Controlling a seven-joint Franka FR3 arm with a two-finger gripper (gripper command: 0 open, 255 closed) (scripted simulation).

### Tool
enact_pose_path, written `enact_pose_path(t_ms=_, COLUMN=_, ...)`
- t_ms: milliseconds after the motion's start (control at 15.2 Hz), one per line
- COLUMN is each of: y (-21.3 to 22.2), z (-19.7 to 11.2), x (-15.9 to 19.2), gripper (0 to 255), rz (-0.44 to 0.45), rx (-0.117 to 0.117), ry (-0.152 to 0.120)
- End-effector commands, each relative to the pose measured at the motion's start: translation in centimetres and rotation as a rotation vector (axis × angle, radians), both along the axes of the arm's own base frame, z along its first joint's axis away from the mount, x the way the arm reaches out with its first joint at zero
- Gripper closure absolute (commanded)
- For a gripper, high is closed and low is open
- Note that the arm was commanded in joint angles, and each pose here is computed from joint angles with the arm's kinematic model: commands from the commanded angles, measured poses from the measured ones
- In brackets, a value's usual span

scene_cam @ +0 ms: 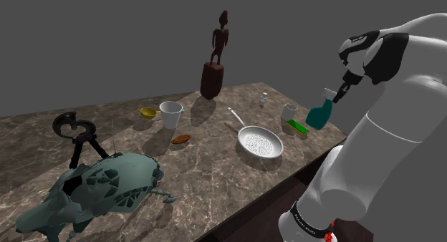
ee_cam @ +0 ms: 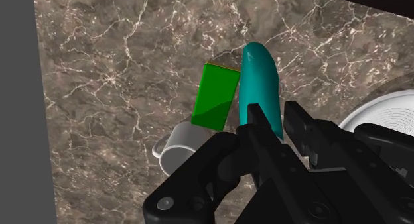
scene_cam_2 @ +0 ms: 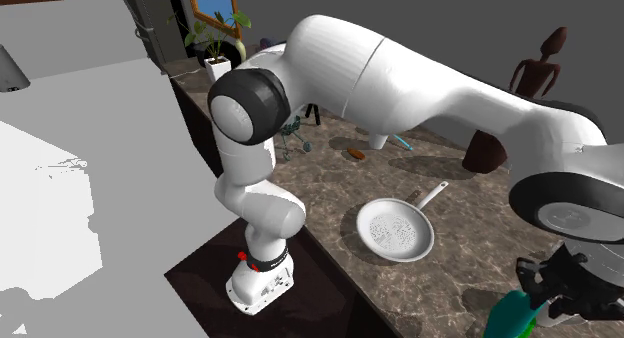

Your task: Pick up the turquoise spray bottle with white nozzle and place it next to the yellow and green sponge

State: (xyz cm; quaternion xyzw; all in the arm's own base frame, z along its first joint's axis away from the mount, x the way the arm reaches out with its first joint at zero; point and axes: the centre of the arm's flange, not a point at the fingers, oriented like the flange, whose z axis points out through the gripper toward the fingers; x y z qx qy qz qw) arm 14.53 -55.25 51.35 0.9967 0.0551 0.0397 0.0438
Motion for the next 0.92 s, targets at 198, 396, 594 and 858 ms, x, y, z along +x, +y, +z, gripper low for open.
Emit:
enact_pose_path(t_ms=198, y=0.0, z=-2.7, x=0.0, gripper=255, rz=0.0, rx=0.0, ry=-0.001)
enact_pose_path(t_ms=396, y=0.0, z=-4.3, x=0.0, gripper=255, rz=0.0, rx=0.0, ry=-0.001)
enact_pose_path(t_ms=594, y=0.0, z=-5.8, x=0.0, gripper=255, rz=0.0, rx=0.0, ry=-0.001)
enact_pose_path(t_ms=858, y=0.0, z=-7.9, x=0.0, gripper=255, rz=0.0, rx=0.0, ry=-0.001)
